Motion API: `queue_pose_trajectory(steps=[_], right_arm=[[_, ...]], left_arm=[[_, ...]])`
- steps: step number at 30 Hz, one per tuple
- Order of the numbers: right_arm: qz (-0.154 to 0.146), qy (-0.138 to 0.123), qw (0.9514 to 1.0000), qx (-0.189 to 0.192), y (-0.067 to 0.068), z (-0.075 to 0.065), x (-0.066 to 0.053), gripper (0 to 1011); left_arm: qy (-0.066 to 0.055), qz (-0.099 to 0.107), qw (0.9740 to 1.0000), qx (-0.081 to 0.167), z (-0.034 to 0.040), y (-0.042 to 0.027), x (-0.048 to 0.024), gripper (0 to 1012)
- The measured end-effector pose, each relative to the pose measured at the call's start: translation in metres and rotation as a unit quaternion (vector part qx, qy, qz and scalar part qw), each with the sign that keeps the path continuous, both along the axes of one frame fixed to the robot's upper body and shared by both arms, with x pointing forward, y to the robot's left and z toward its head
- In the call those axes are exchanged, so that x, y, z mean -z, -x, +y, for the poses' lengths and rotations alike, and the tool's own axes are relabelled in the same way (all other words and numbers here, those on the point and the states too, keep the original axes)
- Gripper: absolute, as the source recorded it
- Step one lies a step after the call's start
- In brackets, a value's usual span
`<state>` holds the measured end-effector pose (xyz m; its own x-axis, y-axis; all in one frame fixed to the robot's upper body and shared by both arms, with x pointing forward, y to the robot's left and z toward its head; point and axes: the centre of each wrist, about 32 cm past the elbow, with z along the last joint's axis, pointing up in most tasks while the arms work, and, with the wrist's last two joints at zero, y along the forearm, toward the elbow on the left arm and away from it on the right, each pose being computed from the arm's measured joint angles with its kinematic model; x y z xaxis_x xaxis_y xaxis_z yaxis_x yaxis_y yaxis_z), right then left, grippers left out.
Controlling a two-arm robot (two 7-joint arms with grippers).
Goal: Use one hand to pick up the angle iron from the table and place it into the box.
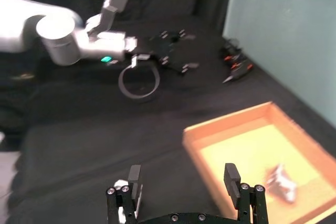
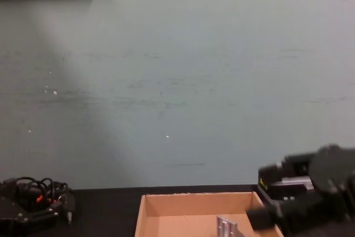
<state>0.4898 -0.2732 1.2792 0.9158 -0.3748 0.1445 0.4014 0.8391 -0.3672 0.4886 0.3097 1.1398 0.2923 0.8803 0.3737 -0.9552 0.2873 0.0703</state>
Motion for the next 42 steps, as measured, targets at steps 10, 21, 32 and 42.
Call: queue_pose_trajectory(steps=[10, 21, 32, 42], right_arm=[[0.039, 0.032, 0.9983, -0.031, 0.014, -0.008, 0.004, 1002], [0.055, 0.081, 0.9940, -0.049, 0.022, -0.016, 0.004, 1002], [0.076, 0.095, 0.9914, -0.048, 0.031, -0.019, 0.013, 1002], [0.085, 0.109, 0.9894, -0.044, 0.034, -0.017, 0.023, 1002]], left_arm=[[0.000, 0.000, 1.0000, 0.000, 0.0000, 0.0000, 0.0000, 1000], [0.000, 0.000, 1.0000, 0.000, 0.0000, 0.0000, 0.0000, 1000], [0.000, 0.000, 1.0000, 0.000, 0.0000, 0.0000, 0.0000, 1000], [0.000, 0.000, 1.0000, 0.000, 0.0000, 0.0000, 0.0000, 1000]])
